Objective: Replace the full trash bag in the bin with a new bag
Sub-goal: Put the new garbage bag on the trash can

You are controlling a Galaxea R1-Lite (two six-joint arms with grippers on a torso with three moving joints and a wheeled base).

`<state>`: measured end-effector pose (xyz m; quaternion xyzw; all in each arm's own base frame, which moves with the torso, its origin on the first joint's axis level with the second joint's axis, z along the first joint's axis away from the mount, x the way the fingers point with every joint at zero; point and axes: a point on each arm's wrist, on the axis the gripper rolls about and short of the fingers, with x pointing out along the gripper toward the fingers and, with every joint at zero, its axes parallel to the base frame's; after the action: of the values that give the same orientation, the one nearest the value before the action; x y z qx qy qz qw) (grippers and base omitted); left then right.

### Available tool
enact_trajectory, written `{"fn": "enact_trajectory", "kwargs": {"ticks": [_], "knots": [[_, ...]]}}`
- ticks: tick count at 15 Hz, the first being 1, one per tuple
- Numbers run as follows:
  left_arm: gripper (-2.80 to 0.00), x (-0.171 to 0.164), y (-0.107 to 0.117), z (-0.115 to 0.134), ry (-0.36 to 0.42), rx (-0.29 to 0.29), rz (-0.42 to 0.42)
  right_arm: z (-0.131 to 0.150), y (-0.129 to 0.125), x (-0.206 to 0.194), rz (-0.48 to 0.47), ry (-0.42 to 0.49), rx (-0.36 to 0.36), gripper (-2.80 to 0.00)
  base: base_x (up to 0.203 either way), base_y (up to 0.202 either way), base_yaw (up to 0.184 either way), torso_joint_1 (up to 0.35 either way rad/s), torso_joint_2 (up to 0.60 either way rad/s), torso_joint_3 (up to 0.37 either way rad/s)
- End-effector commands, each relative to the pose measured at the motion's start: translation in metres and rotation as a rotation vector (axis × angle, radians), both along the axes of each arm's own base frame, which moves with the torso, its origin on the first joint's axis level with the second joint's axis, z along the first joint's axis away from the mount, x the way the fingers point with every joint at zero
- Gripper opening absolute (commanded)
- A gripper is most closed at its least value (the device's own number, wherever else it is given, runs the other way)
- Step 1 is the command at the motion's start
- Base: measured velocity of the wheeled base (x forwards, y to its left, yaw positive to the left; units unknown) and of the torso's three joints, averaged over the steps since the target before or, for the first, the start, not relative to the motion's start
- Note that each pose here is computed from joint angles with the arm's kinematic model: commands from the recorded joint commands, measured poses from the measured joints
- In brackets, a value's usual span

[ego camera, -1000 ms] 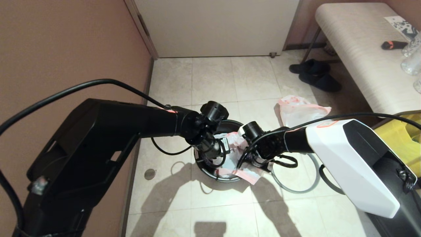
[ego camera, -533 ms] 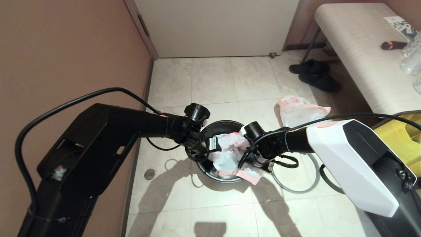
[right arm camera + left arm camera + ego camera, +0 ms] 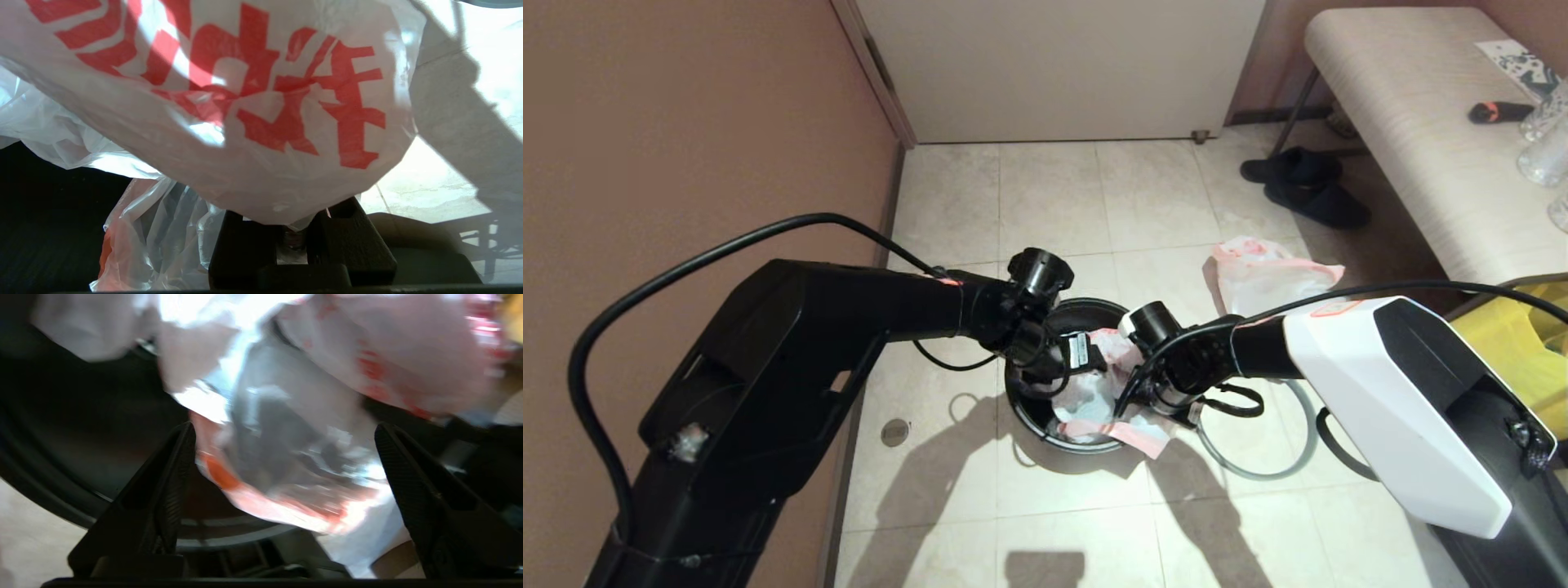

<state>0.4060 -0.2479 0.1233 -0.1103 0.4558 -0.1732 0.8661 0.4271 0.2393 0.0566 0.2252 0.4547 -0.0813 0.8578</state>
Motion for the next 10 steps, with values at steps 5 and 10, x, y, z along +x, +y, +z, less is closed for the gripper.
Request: {"fn": "enact_trajectory", "kwargs": {"ticks": [5,10], "knots": [[0.0,-0.022,-0.014,0.002,0.1,0.025,0.009,-0.011,-0.001,0.003,-0.013,0.009,-0.006,-2.8,0.0,0.0,0.0,0.0,0.0,0.0],[0.0,-0.033,-0.013,-0.003,0.232,0.029,0.114,-0.01,-0.001,0.003,-0.013,0.008,0.002,-2.8,0.0,0.0,0.0,0.0,0.0,0.0]]}}
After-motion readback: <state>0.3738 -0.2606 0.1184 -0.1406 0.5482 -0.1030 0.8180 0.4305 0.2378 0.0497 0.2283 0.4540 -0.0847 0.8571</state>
